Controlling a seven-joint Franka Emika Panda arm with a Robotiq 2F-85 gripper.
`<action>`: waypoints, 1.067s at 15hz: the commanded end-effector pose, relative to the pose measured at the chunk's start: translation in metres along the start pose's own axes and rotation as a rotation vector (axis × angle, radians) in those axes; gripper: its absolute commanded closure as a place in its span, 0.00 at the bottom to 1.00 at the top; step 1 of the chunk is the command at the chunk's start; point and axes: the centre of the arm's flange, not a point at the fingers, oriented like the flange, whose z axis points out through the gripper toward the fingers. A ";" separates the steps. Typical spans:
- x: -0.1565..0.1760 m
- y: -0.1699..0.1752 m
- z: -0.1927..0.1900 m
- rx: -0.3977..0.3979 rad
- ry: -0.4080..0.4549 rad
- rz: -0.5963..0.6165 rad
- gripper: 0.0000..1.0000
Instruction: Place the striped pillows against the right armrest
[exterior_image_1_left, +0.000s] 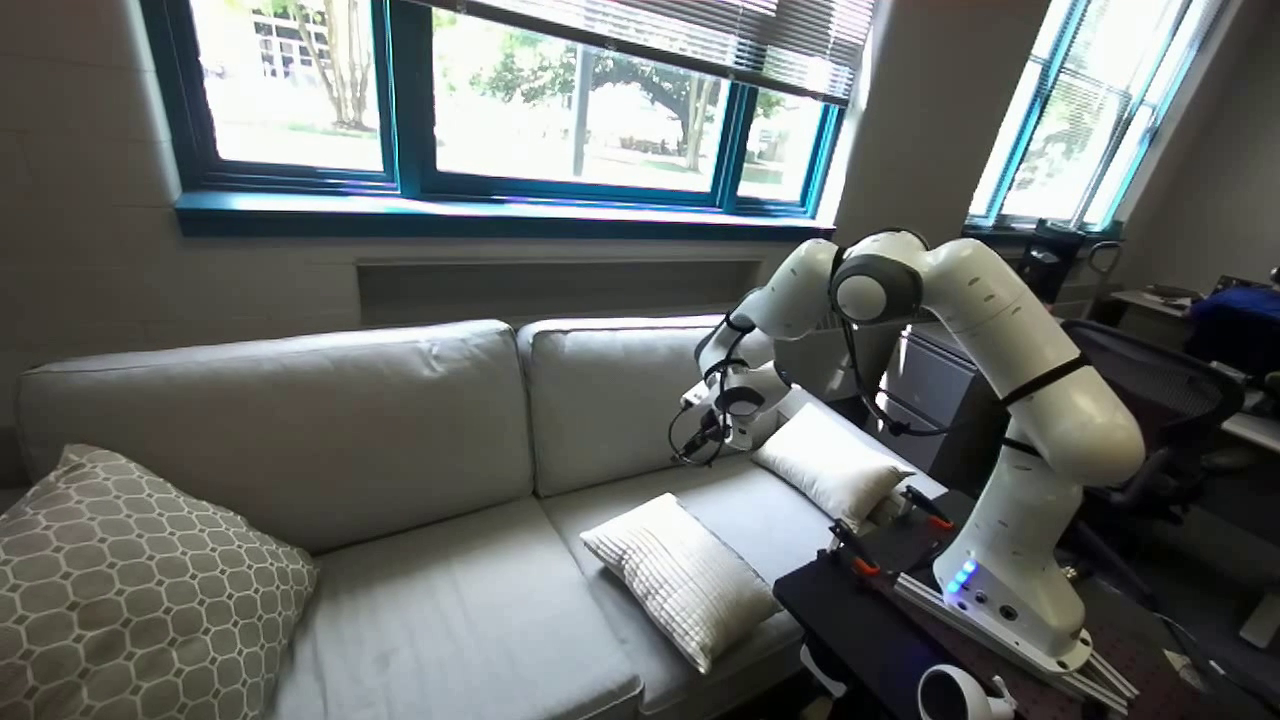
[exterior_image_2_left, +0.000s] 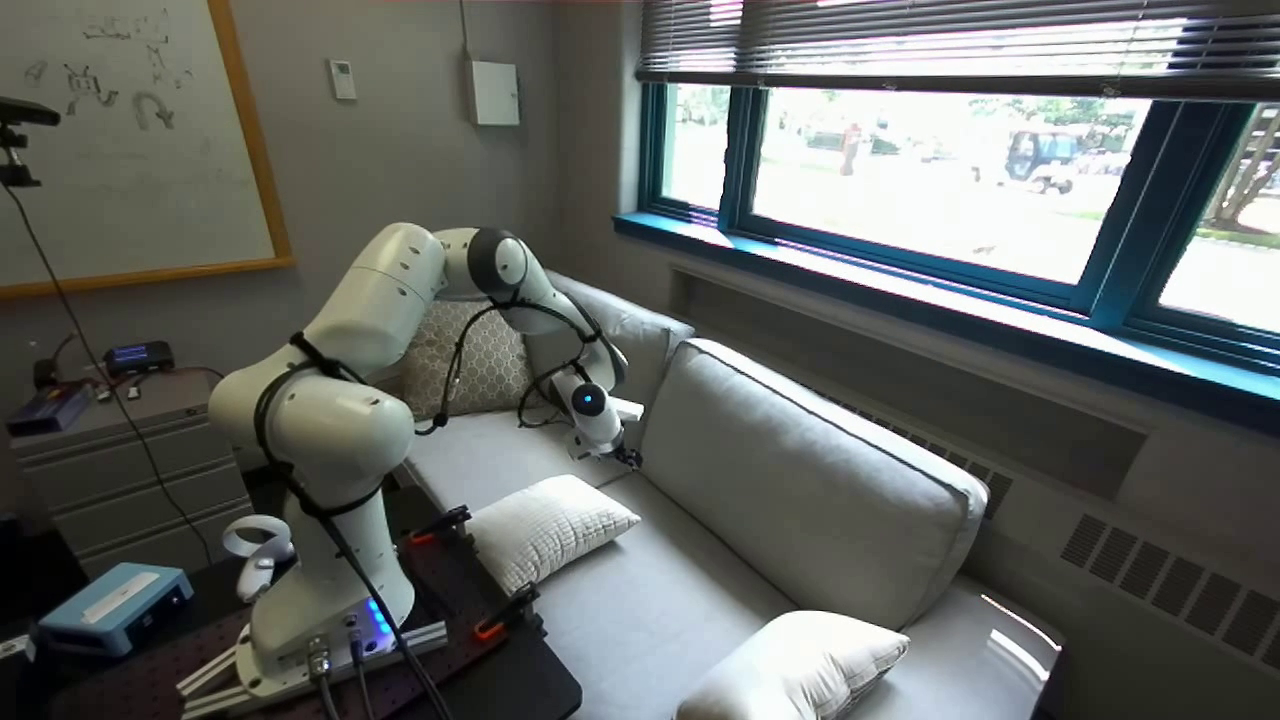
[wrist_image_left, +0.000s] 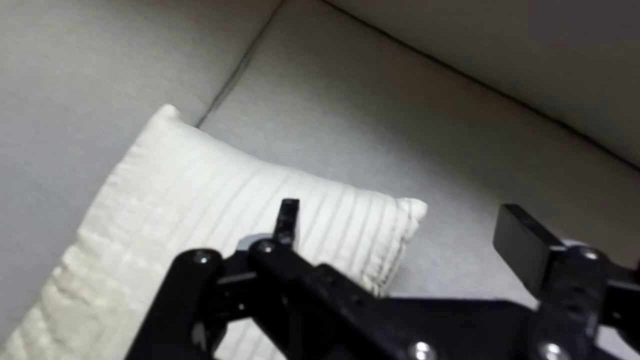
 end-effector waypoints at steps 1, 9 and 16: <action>-0.069 0.055 0.038 -0.095 -0.018 0.164 0.00; -0.060 0.120 0.052 -0.108 0.020 0.249 0.00; -0.054 0.159 0.097 -0.174 0.133 0.311 0.00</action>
